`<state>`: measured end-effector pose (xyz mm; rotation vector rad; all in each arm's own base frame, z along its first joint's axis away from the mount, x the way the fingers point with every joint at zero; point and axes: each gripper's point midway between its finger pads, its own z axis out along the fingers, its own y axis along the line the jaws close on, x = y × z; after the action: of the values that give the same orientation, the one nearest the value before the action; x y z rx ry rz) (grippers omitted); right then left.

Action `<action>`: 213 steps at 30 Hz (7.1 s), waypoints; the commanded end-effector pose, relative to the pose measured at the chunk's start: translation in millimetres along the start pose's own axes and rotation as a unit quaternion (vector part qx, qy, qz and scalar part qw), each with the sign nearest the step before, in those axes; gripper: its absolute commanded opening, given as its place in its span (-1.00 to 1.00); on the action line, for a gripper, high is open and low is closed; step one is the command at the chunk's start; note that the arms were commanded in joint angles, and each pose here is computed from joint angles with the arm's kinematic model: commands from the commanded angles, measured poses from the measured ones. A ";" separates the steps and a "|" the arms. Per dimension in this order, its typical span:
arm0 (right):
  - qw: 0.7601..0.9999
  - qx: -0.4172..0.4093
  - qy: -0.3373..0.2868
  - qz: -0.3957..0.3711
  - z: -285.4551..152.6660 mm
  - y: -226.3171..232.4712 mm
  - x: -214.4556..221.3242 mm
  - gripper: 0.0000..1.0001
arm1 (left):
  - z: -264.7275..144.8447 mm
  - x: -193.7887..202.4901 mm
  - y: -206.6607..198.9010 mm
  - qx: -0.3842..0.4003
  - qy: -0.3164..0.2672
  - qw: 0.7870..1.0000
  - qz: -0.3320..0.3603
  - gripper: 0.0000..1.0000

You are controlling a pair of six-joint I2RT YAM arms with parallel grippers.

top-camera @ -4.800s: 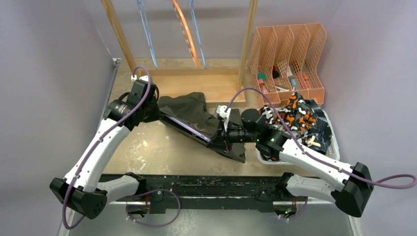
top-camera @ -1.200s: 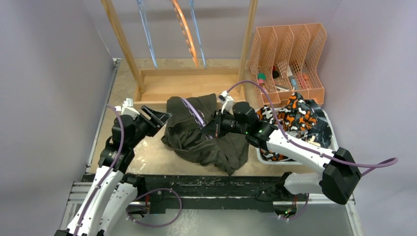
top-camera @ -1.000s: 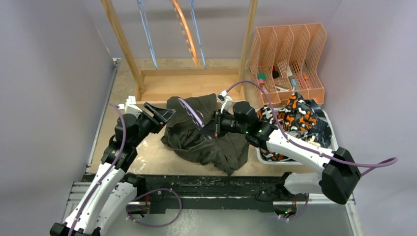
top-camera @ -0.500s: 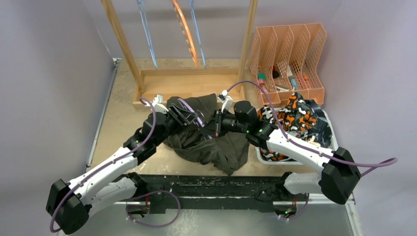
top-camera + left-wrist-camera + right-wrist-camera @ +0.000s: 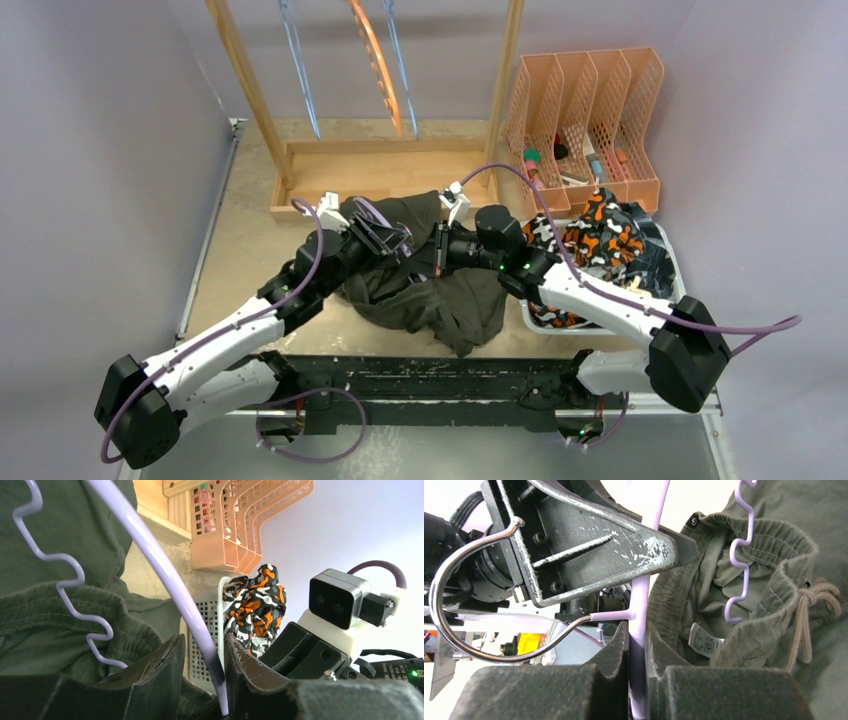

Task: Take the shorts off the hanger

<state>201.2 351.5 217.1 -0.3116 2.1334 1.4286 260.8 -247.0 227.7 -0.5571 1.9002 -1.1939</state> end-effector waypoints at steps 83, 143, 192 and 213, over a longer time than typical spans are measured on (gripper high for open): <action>0.984 0.168 0.033 0.044 -40.4 -66.4 87.3 -1.00 | -149.3 -144.3 -10.0 -0.130 -0.285 0.950 0.011 -1.00; 0.895 0.427 0.113 -0.061 19.2 -143.5 132.3 0.99 | -214.8 -161.3 35.8 -0.192 -0.347 0.918 -0.009 -1.00; 0.953 0.269 0.017 -0.136 -2.8 -67.3 -16.3 -0.02 | -185.3 -145.4 20.6 -0.171 -0.296 0.940 0.005 -1.00; 0.967 -0.112 -0.125 -0.192 -75.8 49.8 24.2 0.73 | -98.3 -101.2 -15.5 -0.047 -0.213 0.960 -0.173 -1.00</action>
<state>152.5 289.2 195.1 -0.4659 1.9465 1.1961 228.7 -107.8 286.1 -1.0474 1.6497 -0.8442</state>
